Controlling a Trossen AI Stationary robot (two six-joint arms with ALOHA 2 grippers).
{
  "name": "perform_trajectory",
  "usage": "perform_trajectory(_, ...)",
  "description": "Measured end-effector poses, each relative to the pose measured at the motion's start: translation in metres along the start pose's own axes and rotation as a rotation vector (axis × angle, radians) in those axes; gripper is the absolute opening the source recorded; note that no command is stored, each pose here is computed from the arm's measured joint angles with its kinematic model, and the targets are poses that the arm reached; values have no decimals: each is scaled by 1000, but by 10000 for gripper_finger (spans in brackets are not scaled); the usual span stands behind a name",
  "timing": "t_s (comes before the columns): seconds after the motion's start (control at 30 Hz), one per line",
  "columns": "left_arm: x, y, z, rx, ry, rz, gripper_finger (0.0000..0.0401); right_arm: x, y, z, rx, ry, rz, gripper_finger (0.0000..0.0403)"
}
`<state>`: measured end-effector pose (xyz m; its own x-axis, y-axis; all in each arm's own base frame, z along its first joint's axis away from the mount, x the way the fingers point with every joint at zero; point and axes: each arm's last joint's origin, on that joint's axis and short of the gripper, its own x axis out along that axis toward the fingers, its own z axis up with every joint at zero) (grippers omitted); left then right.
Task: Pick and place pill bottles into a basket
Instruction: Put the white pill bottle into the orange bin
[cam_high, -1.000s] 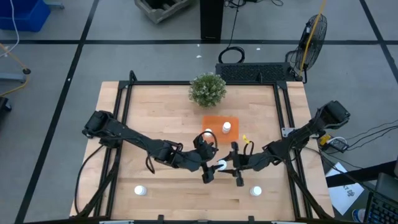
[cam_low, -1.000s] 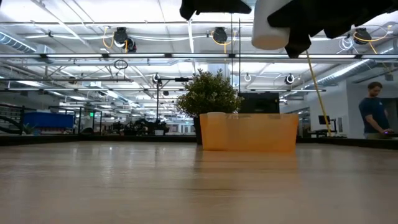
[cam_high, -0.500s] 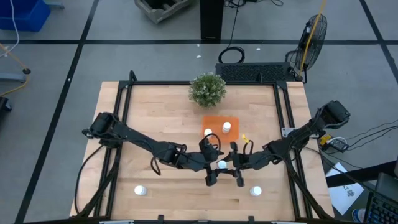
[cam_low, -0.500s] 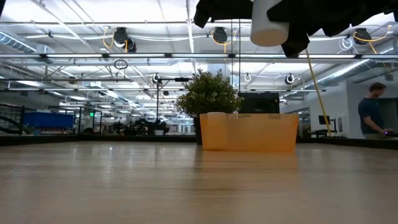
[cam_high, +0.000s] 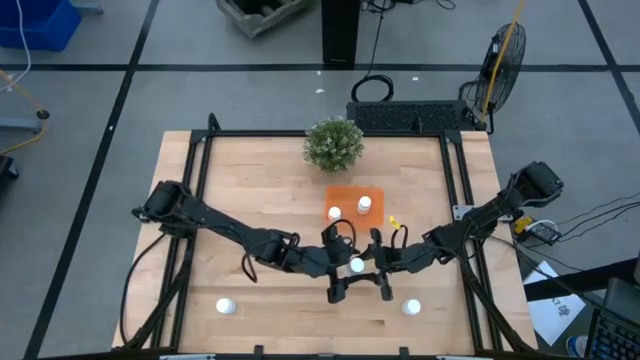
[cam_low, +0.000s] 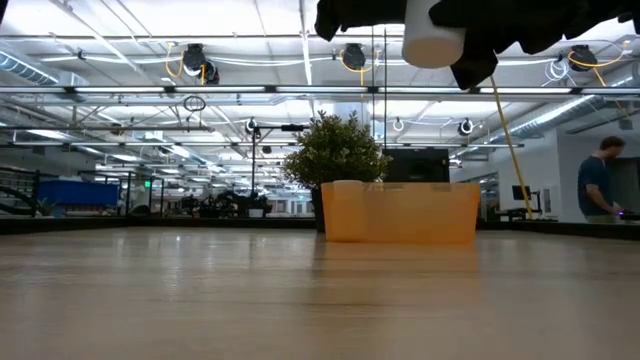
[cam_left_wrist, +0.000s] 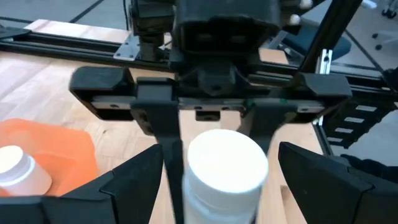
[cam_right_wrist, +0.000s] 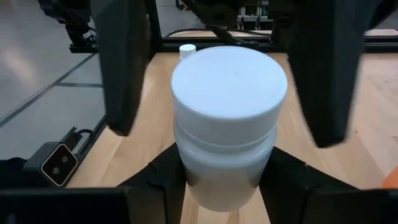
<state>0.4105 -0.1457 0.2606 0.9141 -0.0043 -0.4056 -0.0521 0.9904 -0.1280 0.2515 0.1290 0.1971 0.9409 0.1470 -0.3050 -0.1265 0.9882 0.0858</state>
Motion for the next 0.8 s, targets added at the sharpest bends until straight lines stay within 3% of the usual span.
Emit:
perform_trajectory(0.37,4,7,-2,-22,20,30,317,0,1,1,7,-3,26,152)
perform_trajectory(0.5,4,7,-2,-22,15,28,275,0,1,1,9,-3,23,154)
perform_trajectory(0.73,4,5,0,28,-6,21,164,0,1,1,22,-3,22,159)
perform_trajectory(0.8,3,4,1,85,-25,33,163,0,0,0,26,3,15,175)
